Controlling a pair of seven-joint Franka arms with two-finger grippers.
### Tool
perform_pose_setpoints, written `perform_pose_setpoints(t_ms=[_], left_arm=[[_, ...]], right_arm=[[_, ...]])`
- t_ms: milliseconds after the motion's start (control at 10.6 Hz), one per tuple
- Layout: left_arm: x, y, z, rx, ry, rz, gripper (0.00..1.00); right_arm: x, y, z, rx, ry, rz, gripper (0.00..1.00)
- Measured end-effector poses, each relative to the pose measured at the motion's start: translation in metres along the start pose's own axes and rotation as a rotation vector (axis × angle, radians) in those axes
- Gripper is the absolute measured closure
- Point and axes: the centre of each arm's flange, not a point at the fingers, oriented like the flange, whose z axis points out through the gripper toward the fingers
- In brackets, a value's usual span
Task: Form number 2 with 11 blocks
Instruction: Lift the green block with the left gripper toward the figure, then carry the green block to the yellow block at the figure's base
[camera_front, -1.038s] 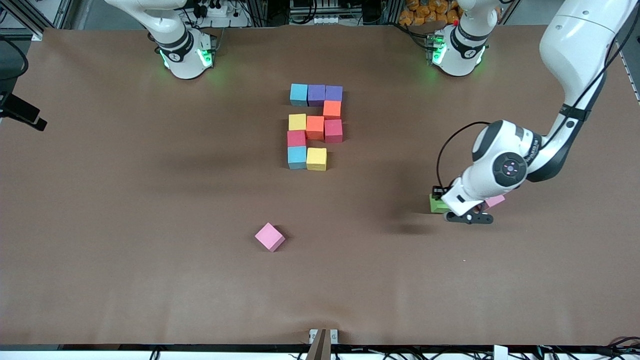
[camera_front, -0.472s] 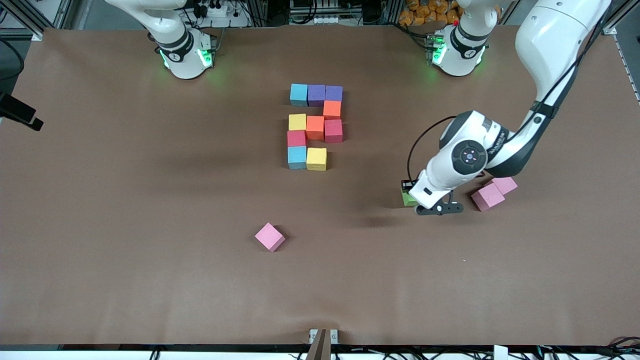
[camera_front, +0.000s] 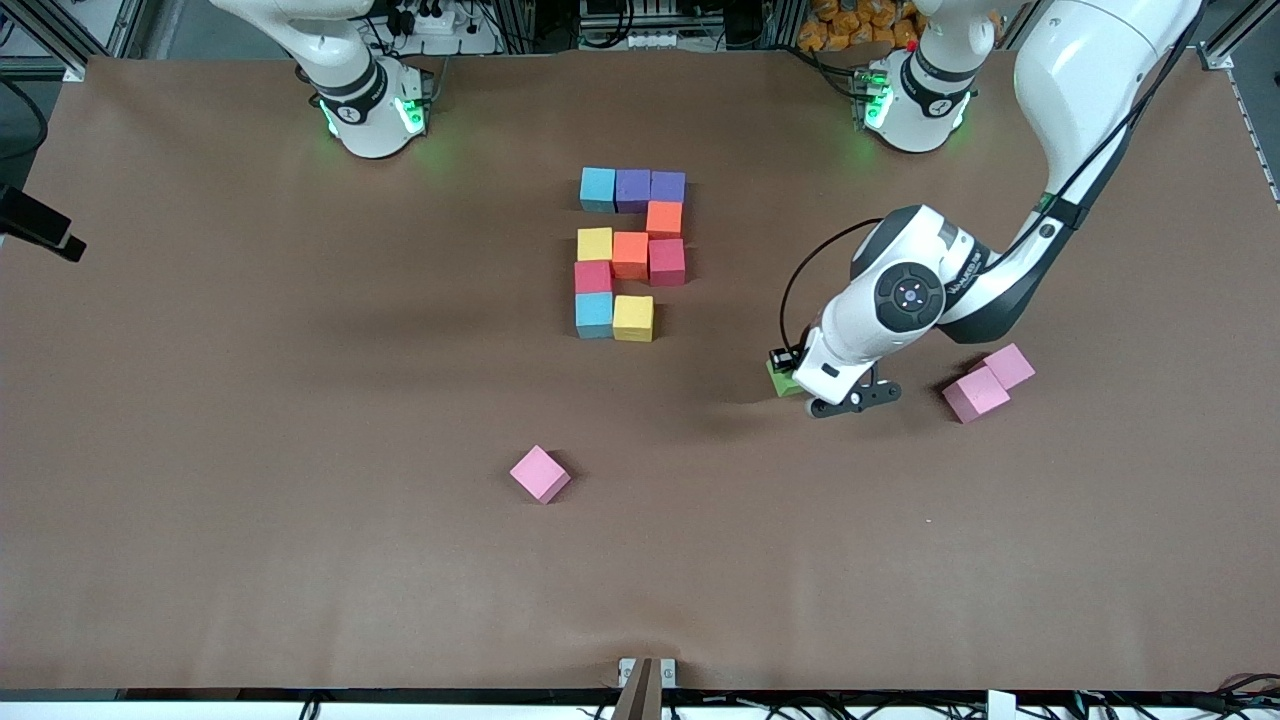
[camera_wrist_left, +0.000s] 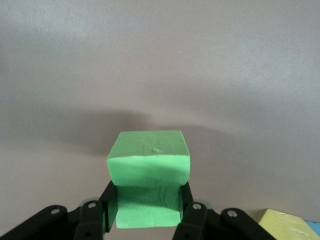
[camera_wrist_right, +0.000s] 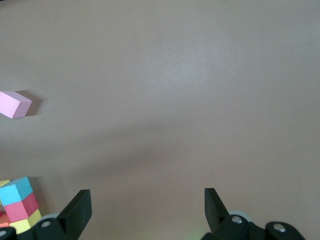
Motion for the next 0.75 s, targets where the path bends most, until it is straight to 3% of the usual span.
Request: perform_pose_setpoints(t_ms=[377, 755], left_arm=[[-0.020, 0.019, 0.006, -0.021, -0.061, -0.221, 0.48], [-0.046, 0.046, 0.014, -0.023, -0.066, -0.521, 0.49]], right_arm=[[0.000, 0.002, 0.000, 0.000, 0.000, 0.003, 0.00], [0.001, 0.010, 0.000, 0.000, -0.001, 0.020, 0.00]])
